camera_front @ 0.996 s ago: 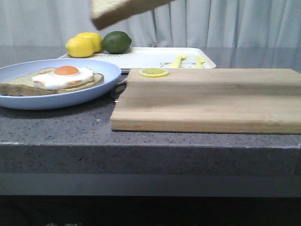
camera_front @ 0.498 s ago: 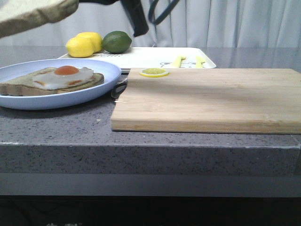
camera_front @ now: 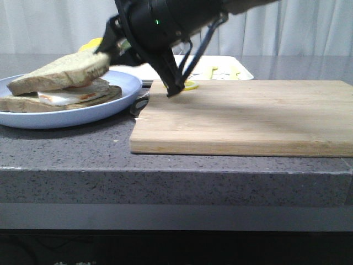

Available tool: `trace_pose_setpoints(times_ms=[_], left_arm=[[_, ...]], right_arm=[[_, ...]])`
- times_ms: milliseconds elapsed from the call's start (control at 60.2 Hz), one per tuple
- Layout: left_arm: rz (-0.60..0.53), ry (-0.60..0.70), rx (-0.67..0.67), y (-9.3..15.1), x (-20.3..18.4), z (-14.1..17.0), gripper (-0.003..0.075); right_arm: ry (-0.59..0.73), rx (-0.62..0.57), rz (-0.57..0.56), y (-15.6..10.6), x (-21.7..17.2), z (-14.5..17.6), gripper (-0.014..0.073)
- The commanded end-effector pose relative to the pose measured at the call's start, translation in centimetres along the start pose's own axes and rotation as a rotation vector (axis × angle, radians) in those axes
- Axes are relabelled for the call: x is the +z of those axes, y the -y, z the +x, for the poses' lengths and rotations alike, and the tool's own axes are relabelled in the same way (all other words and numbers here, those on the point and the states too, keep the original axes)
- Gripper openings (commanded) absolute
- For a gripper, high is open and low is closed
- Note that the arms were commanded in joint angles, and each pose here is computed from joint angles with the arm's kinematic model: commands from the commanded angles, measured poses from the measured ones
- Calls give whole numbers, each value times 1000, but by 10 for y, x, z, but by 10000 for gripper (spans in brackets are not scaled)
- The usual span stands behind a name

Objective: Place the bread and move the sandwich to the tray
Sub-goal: 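Lay the bread slice on the fried egg and open the right gripper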

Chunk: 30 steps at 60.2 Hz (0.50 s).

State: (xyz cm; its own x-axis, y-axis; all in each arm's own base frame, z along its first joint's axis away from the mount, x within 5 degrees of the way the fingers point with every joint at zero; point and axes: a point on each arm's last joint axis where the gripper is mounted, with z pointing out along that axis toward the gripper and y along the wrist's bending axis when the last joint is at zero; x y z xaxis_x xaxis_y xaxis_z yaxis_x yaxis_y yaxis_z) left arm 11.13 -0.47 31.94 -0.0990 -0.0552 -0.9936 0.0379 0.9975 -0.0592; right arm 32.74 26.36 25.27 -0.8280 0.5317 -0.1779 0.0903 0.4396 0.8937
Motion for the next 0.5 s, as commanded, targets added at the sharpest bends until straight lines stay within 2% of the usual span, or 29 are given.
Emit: trace_pose_setpoints(times_ms=[0,299,382,481], left_arm=[[0,104,2,0,0,-17,513],[0,104,2,0,0,-17,513],[0,104,2,0,0,-17,513],[0,104,2,0,0,-17,513]], right_arm=[[-5,5,-84,-24,-15,0,-81],[-8,5,-87,-25,-15,0,-66],[-18,-1,-92,-25,-15,1,-5],[-35,-2,-101,-26,-15,2,112]])
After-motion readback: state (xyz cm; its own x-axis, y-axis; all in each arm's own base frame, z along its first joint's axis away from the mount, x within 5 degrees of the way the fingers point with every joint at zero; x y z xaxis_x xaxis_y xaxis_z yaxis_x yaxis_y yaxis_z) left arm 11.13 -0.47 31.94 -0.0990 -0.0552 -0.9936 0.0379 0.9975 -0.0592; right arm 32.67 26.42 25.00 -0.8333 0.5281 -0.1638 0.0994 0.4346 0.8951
